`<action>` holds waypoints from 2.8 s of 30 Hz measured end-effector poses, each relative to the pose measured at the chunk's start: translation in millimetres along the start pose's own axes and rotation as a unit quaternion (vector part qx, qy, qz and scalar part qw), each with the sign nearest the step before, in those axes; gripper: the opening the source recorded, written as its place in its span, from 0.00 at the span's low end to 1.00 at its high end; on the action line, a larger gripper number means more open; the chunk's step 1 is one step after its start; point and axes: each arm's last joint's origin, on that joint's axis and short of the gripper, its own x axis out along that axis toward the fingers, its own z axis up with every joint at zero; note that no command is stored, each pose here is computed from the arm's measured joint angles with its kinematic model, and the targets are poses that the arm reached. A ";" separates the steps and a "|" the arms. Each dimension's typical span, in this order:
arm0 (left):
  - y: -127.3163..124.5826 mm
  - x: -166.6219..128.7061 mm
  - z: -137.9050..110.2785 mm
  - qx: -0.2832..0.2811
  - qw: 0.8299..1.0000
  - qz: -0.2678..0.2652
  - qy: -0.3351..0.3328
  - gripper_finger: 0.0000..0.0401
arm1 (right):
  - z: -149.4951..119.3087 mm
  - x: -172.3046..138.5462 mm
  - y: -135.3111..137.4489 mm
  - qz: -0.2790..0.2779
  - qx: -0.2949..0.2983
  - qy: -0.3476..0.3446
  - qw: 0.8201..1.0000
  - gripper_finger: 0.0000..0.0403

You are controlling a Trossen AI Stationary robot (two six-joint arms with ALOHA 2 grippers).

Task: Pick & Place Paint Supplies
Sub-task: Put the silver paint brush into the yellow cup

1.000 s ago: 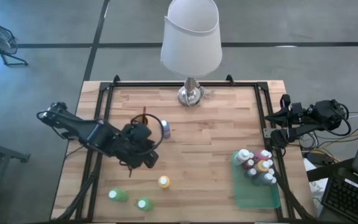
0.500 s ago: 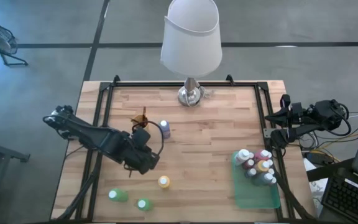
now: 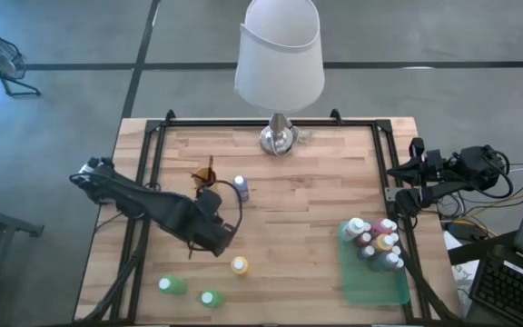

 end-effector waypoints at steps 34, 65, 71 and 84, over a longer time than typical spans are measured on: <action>32.1 108.1 -14.0 -0.062 0.983 0.139 0.103 0.55 | 0.0 0.0 0.0 0.000 0.000 0.000 1.000 0.02; 80.5 175.9 -13.8 -0.081 0.969 0.173 0.157 0.54 | 0.0 0.0 0.0 0.000 0.000 0.000 1.000 0.02; 84.2 189.0 -11.0 -0.082 0.974 0.137 0.158 0.54 | 0.0 0.0 0.0 0.000 0.000 0.000 1.000 0.02; 88.0 193.2 -2.4 -0.074 0.975 0.127 0.164 0.54 | 0.1 0.0 0.0 0.000 0.000 0.000 1.000 0.02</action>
